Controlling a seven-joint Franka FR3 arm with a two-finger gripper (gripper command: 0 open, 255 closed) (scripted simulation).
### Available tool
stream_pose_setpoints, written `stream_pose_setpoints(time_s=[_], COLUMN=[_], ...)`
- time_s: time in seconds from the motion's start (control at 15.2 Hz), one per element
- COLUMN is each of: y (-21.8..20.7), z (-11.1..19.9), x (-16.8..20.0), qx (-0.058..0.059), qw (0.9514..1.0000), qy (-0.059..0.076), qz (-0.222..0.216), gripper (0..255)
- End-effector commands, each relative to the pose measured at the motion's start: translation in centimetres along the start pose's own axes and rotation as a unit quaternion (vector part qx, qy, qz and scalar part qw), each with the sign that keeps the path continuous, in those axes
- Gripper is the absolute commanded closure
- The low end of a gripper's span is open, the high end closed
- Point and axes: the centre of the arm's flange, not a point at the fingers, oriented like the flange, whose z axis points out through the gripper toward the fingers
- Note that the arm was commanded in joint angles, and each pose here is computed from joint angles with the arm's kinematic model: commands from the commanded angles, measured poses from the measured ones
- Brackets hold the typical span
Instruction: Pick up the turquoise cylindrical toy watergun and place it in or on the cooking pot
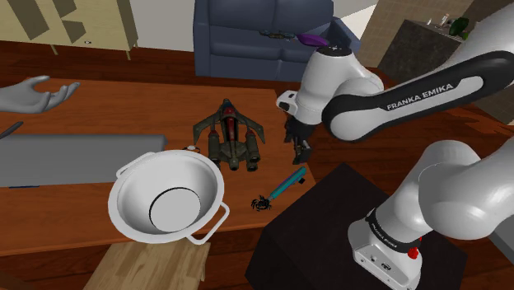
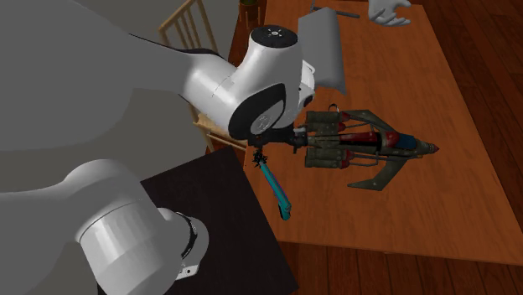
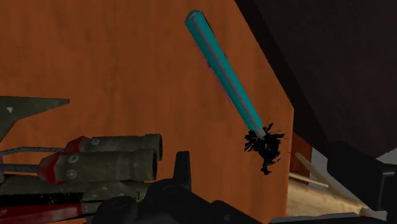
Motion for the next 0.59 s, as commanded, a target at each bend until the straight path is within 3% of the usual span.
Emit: stream_pose_setpoints(time_s=[0.0, 0.26, 0.53], y=[-0.8, -1.9, -3.1], z=[2.7, 7.9, 13.0], x=[0.3, 0.8, 1.1], qx=[-0.001, -0.002, -0.002], qw=[0.9991, 0.9926, 0.9797], qy=[-0.002, -0.008, -0.015], qz=[-0.042, -0.121, -0.2], gripper=[0, 0, 0])
